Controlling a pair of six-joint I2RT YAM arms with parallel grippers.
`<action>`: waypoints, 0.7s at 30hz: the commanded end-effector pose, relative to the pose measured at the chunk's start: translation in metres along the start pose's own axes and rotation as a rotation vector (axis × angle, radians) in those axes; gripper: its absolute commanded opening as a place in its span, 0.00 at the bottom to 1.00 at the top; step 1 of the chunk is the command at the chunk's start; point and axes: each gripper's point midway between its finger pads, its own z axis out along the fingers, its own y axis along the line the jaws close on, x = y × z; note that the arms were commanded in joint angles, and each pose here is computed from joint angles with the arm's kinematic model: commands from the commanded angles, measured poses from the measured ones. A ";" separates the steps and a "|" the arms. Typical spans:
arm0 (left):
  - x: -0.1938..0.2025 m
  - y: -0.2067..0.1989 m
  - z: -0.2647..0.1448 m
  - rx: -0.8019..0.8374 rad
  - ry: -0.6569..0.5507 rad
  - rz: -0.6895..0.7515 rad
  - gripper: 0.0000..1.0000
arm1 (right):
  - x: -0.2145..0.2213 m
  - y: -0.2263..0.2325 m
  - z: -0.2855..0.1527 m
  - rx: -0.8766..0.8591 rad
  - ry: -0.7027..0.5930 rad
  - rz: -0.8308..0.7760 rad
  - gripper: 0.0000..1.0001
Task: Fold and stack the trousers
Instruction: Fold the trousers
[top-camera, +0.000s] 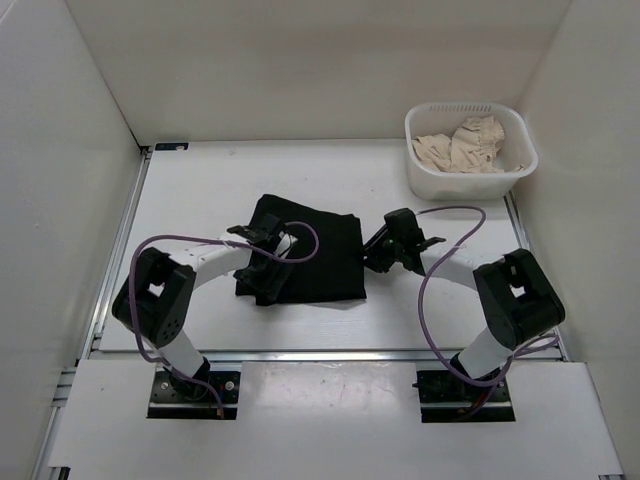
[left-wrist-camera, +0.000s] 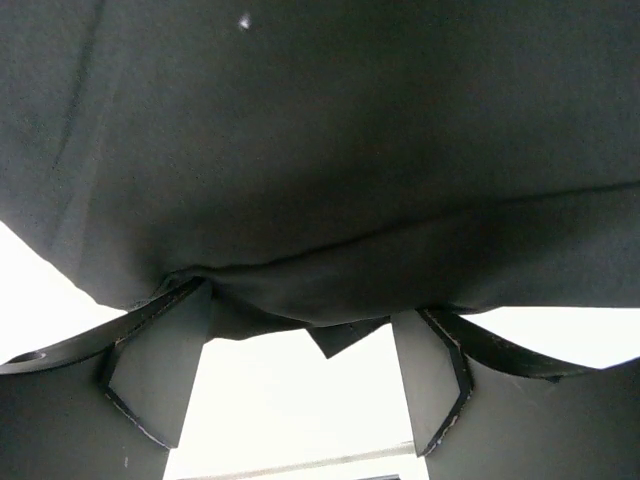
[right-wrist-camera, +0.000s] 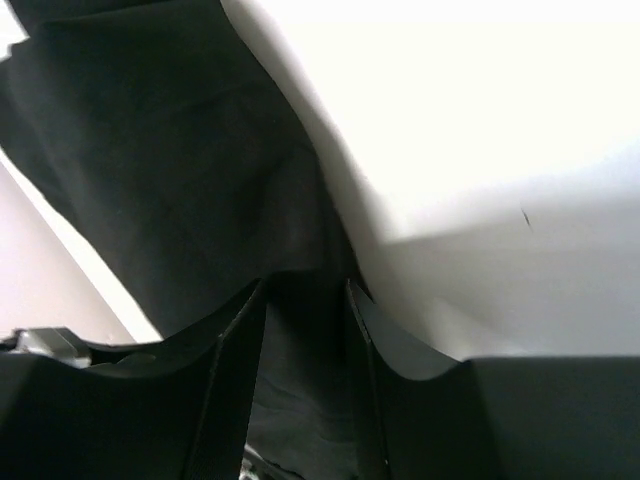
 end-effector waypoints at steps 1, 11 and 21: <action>-0.027 0.008 0.001 -0.029 -0.101 -0.010 0.83 | -0.024 0.013 0.000 -0.010 -0.070 0.003 0.42; -0.031 0.000 -0.090 0.059 -0.239 -0.011 1.00 | -0.051 0.008 -0.068 0.212 -0.084 -0.251 0.99; -0.010 0.210 -0.153 -0.467 -0.404 -0.569 1.00 | -0.102 -0.037 -0.173 0.449 -0.039 -0.408 0.99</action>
